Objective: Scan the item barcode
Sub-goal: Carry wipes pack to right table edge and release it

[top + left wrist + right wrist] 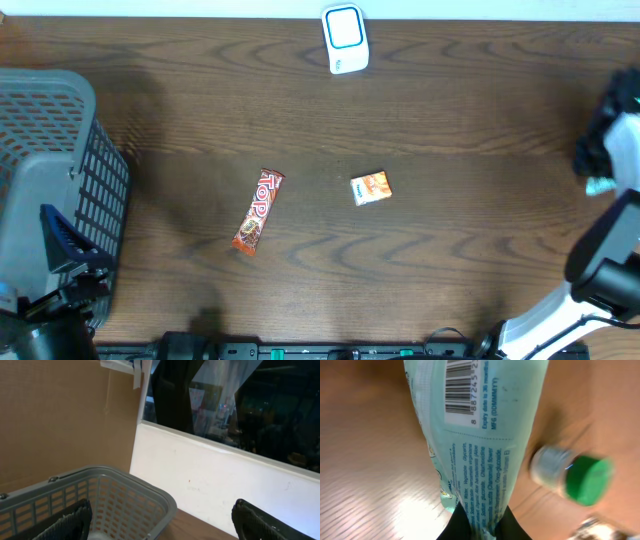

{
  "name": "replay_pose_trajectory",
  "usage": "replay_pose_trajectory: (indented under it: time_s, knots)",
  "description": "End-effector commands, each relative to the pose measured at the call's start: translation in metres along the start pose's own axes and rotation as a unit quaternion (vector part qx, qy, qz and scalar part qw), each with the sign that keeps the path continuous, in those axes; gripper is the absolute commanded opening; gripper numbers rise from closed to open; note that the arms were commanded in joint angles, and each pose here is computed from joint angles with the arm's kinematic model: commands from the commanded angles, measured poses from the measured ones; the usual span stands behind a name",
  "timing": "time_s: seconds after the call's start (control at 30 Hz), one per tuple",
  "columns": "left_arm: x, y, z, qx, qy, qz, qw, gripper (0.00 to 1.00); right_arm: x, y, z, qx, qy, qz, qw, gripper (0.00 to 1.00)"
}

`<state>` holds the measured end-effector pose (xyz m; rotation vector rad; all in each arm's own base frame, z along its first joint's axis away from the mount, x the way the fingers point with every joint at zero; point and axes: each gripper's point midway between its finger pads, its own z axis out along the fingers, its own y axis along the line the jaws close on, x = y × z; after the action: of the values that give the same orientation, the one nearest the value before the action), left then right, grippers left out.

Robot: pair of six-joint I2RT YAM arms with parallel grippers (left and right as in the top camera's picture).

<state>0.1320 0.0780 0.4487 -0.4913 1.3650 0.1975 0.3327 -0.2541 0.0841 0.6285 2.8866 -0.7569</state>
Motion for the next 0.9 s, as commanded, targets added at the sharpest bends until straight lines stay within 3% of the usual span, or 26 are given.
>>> replay_pose_trajectory:
  time_s: [0.0,0.03,0.07,0.23,0.4,0.5,0.63,0.73,0.87]
  knots:
    - [-0.002,-0.002,-0.001,0.009,-0.004,-0.006,1.000,0.90,0.009,-0.008,0.013,-0.075,0.005,0.100,0.992,0.31]
    - [-0.002,-0.002,-0.001,0.009,-0.004,-0.006,1.000,0.90,0.008,-0.012,0.014,-0.090,0.004,0.112,0.990,0.70]
    - [-0.002,-0.002,-0.001,0.009,-0.004,-0.006,1.000,0.90,0.006,-0.015,0.011,-0.111,0.001,0.124,0.986,0.99]
    - [-0.002,-0.002,-0.001,0.009,-0.004,-0.006,1.000,0.90,-0.029,-0.009,-0.061,-0.253,-0.046,0.150,0.955,0.99]
    - [-0.002,-0.002,-0.001,0.009,-0.004,-0.006,1.000,0.90,-0.051,0.021,-0.191,-0.368,-0.144,0.093,0.914,0.99]
    - [-0.006,-0.003,-0.002,0.010,-0.012,-0.010,1.000,0.90,-0.032,0.069,-0.266,-0.415,-0.184,0.019,0.891,0.99]
    - [-0.007,-0.003,-0.002,0.010,-0.014,-0.012,1.000,0.90,0.016,0.142,-0.313,-0.460,-0.148,-0.066,0.873,0.99]
    - [-0.004,-0.003,-0.002,0.010,-0.009,-0.009,1.000,0.90,0.068,0.200,-0.314,-0.451,-0.094,-0.170,0.871,0.99]
    - [-0.004,-0.003,-0.002,0.010,-0.009,-0.009,1.000,0.90,0.109,0.261,-0.280,-0.386,-0.069,-0.257,0.883,0.99]
